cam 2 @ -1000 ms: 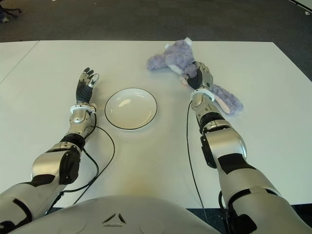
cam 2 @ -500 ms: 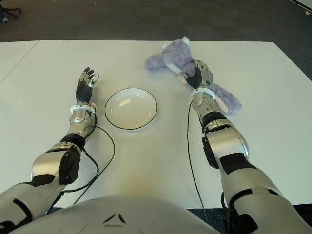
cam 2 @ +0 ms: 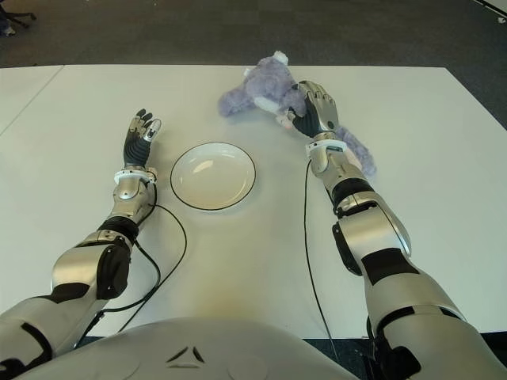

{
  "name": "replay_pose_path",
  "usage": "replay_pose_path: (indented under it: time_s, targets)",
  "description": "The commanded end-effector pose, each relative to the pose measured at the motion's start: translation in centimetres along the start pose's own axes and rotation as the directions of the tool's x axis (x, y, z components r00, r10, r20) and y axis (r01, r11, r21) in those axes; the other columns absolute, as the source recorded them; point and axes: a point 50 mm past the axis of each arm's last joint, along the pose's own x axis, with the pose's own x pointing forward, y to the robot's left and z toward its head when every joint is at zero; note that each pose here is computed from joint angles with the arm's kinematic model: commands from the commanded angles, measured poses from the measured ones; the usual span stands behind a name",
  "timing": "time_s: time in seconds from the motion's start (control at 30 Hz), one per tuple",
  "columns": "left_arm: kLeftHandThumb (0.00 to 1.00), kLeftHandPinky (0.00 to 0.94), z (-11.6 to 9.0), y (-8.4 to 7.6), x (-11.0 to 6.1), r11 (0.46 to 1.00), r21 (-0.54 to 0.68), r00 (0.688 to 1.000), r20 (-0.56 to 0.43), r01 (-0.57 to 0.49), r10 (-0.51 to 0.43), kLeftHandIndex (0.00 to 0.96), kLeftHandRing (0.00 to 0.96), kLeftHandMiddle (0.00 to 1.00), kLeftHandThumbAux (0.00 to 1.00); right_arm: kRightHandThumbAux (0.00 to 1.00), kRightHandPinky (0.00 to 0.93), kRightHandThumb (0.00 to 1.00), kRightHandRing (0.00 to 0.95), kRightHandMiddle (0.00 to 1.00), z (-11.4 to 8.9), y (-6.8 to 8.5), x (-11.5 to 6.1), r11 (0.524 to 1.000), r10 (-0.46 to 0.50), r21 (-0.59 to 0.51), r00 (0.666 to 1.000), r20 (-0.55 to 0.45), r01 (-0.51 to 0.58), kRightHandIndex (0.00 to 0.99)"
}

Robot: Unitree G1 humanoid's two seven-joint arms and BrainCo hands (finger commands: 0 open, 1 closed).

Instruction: Put the doll into the plate.

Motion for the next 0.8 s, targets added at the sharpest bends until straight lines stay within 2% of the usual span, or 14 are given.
replay_pose_path:
  time_s: [0.03,0.33,0.47,0.57,0.8]
  targets:
    - [0.000,0.037,-9.6,-0.5,-8.2,1.000,-0.026,0.897,-0.443,-0.003,-0.009,0.077,0.083,0.115,0.458,0.706,0.840,0.744,0.866,0.900,0.3,-0.7,-0.2,0.999,-0.041,0.006,0.995,0.094,0.040,0.437]
    - [0.000,0.027,-9.6,-0.6,-8.1,1.000,-0.013,0.896,-0.444,0.003,-0.009,0.081,0.082,0.115,0.451,0.706,0.868,0.742,0.882,0.916,1.0,-1.1,0.0,0.997,-0.075,0.025,0.987,0.140,0.072,0.436]
    - [0.000,0.022,-9.6,-0.6,-8.1,1.000,-0.007,0.896,-0.443,0.007,-0.009,0.073,0.075,0.108,0.447,0.705,0.845,0.743,0.870,0.892,1.1,-1.2,0.0,0.996,-0.086,0.033,0.985,0.150,0.082,0.437]
    - [0.000,0.052,-9.6,-0.6,-8.1,1.000,-0.007,0.897,-0.442,0.007,-0.009,0.070,0.083,0.110,0.452,0.704,0.814,0.744,0.843,0.850,1.2,-1.4,0.0,0.995,-0.095,0.044,0.983,0.158,0.090,0.439]
    - [0.000,0.052,-9.6,-0.6,-8.1,1.000,-0.012,0.896,-0.444,0.003,-0.008,0.073,0.089,0.116,0.459,0.704,0.836,0.744,0.851,0.858,1.4,-1.7,0.2,0.993,-0.116,0.054,0.977,0.179,0.108,0.439]
